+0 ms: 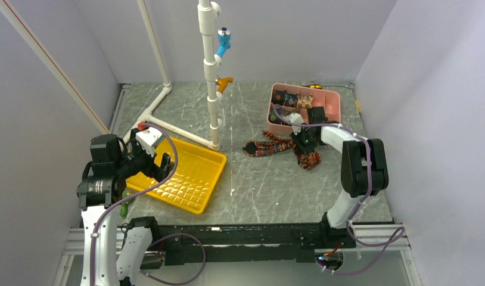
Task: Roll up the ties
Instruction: Move the storage box to the center of the board, then place the tie at the center of the board.
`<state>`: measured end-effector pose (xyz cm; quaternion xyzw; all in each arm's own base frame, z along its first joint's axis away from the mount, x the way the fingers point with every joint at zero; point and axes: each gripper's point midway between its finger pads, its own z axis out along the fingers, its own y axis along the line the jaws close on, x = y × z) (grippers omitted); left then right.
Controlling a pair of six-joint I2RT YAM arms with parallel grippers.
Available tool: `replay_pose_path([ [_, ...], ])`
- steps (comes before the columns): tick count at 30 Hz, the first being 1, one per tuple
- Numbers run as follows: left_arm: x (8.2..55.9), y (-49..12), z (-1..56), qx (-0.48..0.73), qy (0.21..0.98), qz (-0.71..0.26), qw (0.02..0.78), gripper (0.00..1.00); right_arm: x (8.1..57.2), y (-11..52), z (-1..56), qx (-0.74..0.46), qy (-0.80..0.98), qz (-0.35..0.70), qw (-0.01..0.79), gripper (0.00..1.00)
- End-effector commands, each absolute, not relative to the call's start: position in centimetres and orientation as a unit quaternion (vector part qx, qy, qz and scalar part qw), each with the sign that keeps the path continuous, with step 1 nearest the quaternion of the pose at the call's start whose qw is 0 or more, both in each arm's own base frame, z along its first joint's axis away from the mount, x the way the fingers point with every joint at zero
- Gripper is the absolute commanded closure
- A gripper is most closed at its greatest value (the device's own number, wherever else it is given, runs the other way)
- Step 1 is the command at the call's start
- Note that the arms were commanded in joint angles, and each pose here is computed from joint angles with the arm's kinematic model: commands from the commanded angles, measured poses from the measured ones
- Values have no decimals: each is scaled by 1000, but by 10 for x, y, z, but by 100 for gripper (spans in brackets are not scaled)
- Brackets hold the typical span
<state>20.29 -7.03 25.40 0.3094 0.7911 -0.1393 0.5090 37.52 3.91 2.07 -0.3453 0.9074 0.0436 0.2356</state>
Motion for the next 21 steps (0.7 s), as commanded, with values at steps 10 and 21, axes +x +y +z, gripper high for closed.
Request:
replay_pose_path([
  [10,186,-78,257,371,760,-134,517,1,393,57,38,-421,872,108,226,99],
  [21,176,-102,248,428,729,-200,495,1,276,140,124,-342,850,332,225,12],
])
